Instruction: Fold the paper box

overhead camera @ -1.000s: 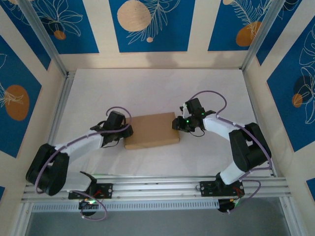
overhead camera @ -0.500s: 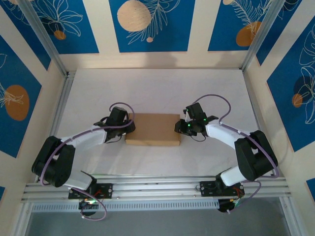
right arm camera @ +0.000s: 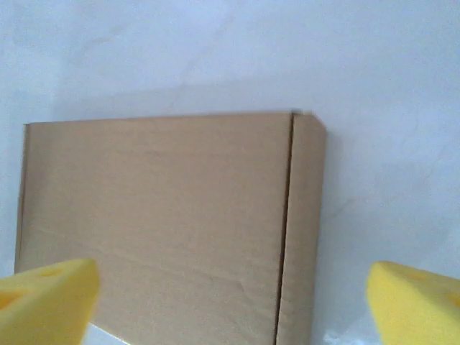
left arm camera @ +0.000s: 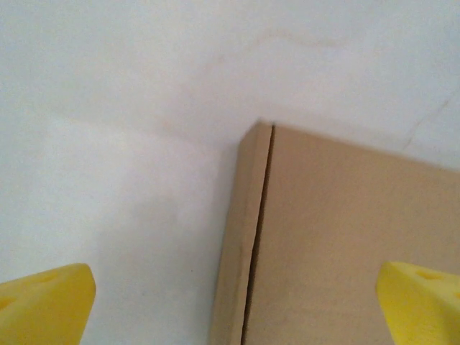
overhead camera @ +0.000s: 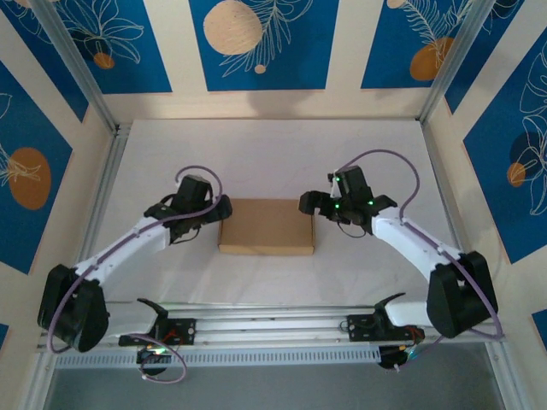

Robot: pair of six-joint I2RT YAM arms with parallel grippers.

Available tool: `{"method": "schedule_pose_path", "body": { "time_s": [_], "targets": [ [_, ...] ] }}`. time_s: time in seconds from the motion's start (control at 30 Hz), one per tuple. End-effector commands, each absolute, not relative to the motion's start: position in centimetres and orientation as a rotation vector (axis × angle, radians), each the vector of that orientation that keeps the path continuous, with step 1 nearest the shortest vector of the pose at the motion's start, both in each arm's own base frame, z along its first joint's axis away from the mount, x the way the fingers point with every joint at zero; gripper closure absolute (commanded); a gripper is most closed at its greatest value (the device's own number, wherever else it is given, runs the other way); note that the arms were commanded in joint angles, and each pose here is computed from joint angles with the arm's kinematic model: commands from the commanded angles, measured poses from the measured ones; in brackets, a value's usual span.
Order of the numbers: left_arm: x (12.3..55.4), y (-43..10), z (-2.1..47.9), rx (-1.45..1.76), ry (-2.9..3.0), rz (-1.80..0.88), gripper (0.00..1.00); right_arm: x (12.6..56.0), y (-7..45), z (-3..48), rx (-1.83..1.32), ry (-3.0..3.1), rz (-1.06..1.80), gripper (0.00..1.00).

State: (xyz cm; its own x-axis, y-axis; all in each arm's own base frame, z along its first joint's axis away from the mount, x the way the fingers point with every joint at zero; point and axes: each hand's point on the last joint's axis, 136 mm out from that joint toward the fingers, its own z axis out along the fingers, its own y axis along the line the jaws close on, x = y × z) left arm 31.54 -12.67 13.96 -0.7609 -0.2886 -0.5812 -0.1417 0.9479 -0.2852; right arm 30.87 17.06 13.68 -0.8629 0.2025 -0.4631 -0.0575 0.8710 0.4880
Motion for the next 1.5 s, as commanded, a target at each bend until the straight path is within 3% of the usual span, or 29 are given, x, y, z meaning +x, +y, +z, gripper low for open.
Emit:
{"method": "schedule_pose_path", "body": {
  "time_s": [0.0, 0.1, 0.23, 0.37, 0.5, 0.67, 0.73, 0.83, 0.9, 1.1, 1.47],
  "targets": [
    [31.5, -9.4, 17.1, -0.328, 2.341, -0.203, 0.0, 30.8, 16.5, 18.4, 0.026, 2.378, 0.682, 0.01],
    [32.2, -9.1, 20.3, -0.229, 2.196, -0.28, 0.0, 30.8, 15.9, 21.4, 0.007, 2.268, 0.7, 0.01],
    [33.3, -8.9, 23.7, 0.035, 1.96, -0.153, 0.0, 32.8, 12.1, 23.6, 0.114, 2.115, 0.457, 0.01],
    [34.1, -6.9, 21.7, 0.153, 1.772, 0.094, 0.0, 34.7, 12.8, 24.3, -0.287, 1.889, 0.337, 0.01],
    [34.9, -3.5, 17.8, 0.066, 1.823, 0.226, 0.0, 35.7, 11.8, 21.8, -0.346, 1.804, 0.304, 0.01],
    [35.5, -0.3, 11.8, -0.039, 1.936, 0.23, 0.0, 36.8, 5.4, 13.9, -0.094, 1.928, 0.201, 0.01],
    [35.9, -0.6, 11.7, -0.021, 1.924, 0.19, 0.0, 37.1, 3.8, 12.3, -0.013, 1.911, 0.207, 0.01],
    [36.3, -0.3, 12.9, -0.027, 1.757, 0.196, 0.0, 37.3, 4.6, 12.4, -0.155, 1.851, 0.267, 0.01],
    [36.5, -0.1, 11.7, -0.042, 1.726, 0.186, 0.0, 37.4, 3.3, 11.2, -0.08, 1.834, 0.27, 0.01],
    [38.4, -3.8, 9.8, 0.195, 1.816, 0.061, 0.0, 38.5, 3.5, 10.3, -0.107, 1.875, 0.403, 0.01],
    [40.0, -2.8, 8.7, 0.143, 1.932, -0.021, 0.0, 39.3, 4.0, 9.5, -0.116, 1.945, 0.311, 0.01]
  ]
}}
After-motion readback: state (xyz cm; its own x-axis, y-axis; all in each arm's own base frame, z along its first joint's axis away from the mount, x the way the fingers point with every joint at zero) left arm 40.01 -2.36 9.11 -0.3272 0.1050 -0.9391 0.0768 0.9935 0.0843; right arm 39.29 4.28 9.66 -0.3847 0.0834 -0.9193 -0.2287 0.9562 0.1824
